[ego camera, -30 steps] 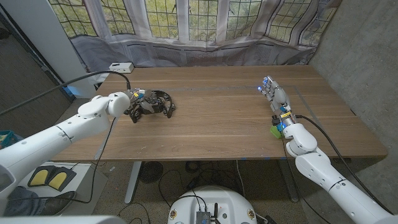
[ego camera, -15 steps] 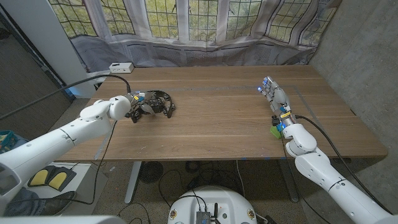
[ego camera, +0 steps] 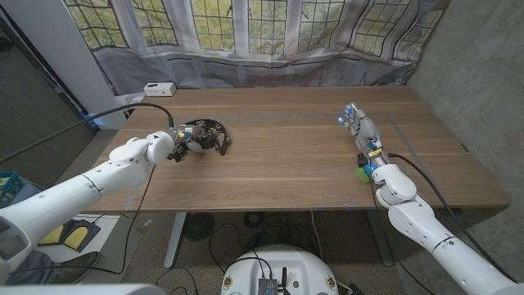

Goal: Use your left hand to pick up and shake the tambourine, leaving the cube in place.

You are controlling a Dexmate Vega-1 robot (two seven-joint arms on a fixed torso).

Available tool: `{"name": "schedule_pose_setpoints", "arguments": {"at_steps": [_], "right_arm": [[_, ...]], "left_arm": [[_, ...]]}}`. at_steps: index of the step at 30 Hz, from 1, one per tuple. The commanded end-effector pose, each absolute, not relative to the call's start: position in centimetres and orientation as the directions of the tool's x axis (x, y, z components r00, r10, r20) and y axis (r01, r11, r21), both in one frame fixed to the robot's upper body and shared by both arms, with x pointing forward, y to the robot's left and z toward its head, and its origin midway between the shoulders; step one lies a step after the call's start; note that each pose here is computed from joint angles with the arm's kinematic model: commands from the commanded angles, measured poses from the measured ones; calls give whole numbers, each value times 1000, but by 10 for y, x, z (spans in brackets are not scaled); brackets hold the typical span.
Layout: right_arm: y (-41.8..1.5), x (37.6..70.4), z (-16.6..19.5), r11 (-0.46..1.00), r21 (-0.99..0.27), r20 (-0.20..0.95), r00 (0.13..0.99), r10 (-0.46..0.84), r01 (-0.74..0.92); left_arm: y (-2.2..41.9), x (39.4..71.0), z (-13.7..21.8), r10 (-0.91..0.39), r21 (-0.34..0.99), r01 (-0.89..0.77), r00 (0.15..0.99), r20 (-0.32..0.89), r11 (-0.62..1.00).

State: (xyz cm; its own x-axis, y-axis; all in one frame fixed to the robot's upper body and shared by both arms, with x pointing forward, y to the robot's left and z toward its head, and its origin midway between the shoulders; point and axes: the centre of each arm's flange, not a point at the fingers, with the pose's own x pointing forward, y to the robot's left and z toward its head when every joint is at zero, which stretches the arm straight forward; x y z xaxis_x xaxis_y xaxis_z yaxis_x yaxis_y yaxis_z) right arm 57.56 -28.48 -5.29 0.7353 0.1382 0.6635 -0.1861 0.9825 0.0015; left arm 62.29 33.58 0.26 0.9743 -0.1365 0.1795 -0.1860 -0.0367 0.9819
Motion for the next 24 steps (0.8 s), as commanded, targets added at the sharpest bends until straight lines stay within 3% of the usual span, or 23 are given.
{"name": "schedule_pose_setpoints", "arguments": {"at_steps": [1, 9, 18, 24], "right_arm": [[-284, 580, -55, 981, 2, 652, 744, 148, -196], [-284, 580, -57, 980, 7, 652, 744, 145, -197], [-288, 576, -61, 983, 12, 650, 749, 131, -183], [-291, 574, -61, 984, 13, 653, 747, 127, -179]], "left_arm": [[331, 627, -12, -129, 973, -231, 966, 225, -28], [334, 630, -21, -97, 963, -268, 959, 268, 13], [340, 639, -31, -104, 962, -212, 967, 232, 174], [339, 639, -27, -94, 957, -217, 967, 238, 193]]}}
